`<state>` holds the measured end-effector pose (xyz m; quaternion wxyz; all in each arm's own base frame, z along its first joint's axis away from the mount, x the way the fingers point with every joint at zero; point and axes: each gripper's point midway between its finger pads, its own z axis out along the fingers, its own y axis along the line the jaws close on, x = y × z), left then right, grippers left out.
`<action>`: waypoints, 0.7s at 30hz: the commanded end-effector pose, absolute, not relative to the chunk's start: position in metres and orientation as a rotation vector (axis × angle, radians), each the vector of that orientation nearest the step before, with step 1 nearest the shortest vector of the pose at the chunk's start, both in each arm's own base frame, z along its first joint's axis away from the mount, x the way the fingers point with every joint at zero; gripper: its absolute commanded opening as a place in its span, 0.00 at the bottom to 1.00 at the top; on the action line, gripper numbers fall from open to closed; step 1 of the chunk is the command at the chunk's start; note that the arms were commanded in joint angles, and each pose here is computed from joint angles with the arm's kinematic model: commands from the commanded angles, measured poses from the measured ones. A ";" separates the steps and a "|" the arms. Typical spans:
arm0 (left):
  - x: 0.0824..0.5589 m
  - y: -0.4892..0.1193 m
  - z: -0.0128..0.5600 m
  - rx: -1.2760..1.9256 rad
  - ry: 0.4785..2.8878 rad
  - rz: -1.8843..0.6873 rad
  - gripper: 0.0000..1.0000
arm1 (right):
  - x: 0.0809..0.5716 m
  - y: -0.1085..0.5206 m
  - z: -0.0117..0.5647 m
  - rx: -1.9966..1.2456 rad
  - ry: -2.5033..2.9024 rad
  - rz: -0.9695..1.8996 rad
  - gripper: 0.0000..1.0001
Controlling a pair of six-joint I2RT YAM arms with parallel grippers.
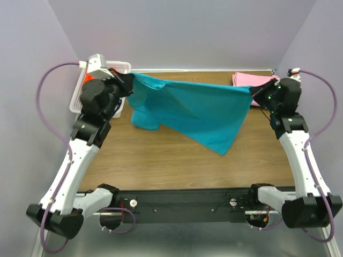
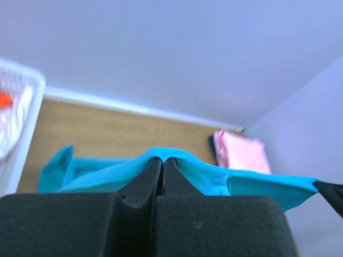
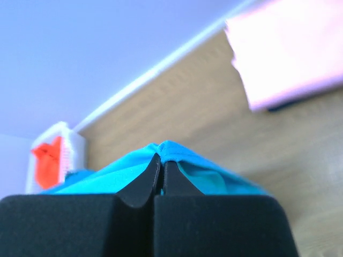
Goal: Fold and stack the t-shirts
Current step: Flatten the tshirt out
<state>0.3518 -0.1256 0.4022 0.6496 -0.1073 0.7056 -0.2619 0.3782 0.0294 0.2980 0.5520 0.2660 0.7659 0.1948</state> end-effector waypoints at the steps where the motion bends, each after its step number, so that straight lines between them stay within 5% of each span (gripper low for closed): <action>1: 0.311 -0.101 0.494 -0.210 1.352 -0.582 0.00 | 0.347 0.030 0.384 0.508 1.665 0.478 0.01; 14: 0.159 -0.078 0.659 0.012 0.876 -0.683 0.00 | 0.249 0.039 0.560 0.285 1.287 0.537 0.01; 21: 0.211 -0.077 0.652 -0.062 0.950 -0.603 0.00 | 0.291 0.026 0.545 0.334 1.349 0.451 0.01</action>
